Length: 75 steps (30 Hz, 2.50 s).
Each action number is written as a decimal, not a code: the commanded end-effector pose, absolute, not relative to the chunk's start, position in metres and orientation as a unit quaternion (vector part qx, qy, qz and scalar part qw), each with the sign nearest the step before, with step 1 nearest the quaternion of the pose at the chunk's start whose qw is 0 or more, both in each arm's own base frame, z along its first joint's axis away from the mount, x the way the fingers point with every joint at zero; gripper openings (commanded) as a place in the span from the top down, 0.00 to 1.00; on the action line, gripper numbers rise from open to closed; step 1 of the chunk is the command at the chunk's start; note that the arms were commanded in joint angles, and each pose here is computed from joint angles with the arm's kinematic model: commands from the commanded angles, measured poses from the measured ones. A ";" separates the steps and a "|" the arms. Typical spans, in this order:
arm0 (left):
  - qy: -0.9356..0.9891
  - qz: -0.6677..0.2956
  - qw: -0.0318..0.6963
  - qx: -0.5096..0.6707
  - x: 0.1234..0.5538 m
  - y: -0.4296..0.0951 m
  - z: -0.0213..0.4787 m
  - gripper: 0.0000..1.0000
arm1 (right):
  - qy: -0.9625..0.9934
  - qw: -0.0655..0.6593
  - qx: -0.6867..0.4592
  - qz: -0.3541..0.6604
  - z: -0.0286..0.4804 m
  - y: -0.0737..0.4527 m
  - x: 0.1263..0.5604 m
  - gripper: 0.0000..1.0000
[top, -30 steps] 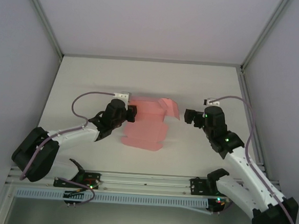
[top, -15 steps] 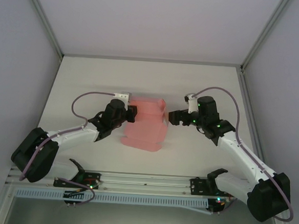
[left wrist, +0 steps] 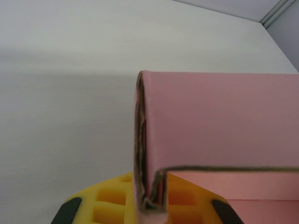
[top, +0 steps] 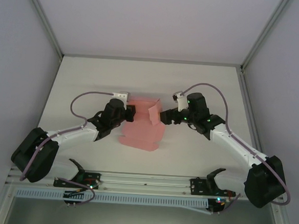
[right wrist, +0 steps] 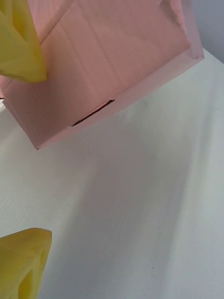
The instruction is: Assemble paper box
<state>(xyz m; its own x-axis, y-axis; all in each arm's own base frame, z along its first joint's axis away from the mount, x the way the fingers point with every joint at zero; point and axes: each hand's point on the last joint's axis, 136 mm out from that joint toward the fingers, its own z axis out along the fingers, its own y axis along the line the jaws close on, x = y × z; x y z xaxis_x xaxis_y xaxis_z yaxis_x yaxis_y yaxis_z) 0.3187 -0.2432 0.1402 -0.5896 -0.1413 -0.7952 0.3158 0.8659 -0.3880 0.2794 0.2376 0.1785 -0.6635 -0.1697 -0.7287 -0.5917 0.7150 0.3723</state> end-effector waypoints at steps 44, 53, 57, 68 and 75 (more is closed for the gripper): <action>0.849 -0.264 0.455 0.050 0.319 -0.247 0.149 1.00 | 0.855 0.427 -0.223 0.194 0.210 0.255 0.304 0.35; 0.849 -0.264 0.456 0.044 0.320 -0.247 0.150 1.00 | 0.846 0.372 -0.265 0.274 0.199 0.291 0.278 0.37; 0.850 -0.265 0.454 0.044 0.320 -0.248 0.150 1.00 | 0.867 0.387 -0.230 0.214 0.188 0.277 0.294 0.50; 0.875 -0.201 0.440 -0.026 0.325 -0.234 0.141 1.00 | 0.894 0.431 -0.049 -0.109 0.159 0.186 0.349 0.95; 0.908 -0.089 0.394 -0.111 0.327 -0.194 0.115 1.00 | 0.854 0.413 -0.054 -0.313 0.162 0.137 0.356 1.00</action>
<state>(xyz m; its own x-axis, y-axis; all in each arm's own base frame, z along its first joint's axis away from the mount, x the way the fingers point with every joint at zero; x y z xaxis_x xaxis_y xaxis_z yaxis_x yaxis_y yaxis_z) 0.3237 -0.2507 0.1328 -0.6751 -0.2051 -0.7087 0.1279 0.9135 -0.3862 0.3553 0.2340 0.1526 -0.6174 -0.2407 -0.7489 -0.1102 0.9691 -0.2206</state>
